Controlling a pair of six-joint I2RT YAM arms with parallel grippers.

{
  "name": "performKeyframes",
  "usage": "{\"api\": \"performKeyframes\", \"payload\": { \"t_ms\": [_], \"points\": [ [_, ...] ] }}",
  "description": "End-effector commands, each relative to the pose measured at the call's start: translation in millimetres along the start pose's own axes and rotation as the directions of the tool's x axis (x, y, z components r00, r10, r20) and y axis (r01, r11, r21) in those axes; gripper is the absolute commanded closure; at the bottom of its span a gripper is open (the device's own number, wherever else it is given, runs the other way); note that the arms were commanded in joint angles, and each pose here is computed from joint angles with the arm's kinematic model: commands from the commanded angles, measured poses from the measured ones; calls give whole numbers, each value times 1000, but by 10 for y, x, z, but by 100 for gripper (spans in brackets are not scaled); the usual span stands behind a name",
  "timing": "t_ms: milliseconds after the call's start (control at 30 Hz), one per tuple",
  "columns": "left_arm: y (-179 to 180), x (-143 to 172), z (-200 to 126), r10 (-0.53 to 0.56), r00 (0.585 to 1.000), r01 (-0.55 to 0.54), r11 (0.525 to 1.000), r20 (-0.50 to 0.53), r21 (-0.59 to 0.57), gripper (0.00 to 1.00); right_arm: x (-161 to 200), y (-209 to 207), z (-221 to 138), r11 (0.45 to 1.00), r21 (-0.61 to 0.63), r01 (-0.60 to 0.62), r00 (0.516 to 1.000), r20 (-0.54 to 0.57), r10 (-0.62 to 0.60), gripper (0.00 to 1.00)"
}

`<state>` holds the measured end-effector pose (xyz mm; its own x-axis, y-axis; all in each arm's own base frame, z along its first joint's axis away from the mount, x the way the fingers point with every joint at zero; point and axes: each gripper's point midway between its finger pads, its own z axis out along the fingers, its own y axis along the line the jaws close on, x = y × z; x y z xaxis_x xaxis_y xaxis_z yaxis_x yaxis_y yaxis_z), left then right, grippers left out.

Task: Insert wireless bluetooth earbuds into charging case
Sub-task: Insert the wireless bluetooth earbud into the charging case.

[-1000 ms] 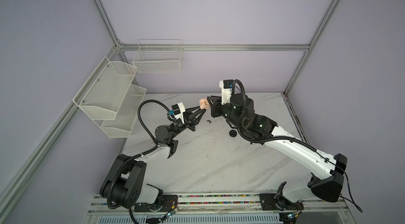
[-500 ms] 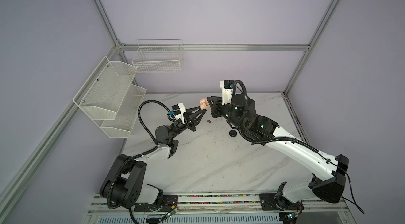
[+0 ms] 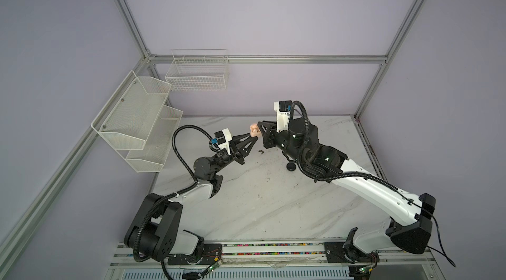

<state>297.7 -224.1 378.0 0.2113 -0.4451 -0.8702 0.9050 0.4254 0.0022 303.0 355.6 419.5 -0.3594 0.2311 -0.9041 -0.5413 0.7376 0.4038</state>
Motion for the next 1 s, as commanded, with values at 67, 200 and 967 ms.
{"api": "performKeyframes", "payload": {
  "t_ms": [67,200,967],
  "points": [
    [-155,-337,40,99,991,-103,994,96,42,100,-23,86,-65,999,-31,-22,1000,5,22,91],
    [-158,-340,39,102,990,-106,993,96,42,100,77,109,-41,998,-44,-33,999,-20,32,91],
    [-146,-324,24,104,990,-108,994,94,32,100,-10,152,-162,998,-54,10,1000,5,-9,90]
  ]
}}
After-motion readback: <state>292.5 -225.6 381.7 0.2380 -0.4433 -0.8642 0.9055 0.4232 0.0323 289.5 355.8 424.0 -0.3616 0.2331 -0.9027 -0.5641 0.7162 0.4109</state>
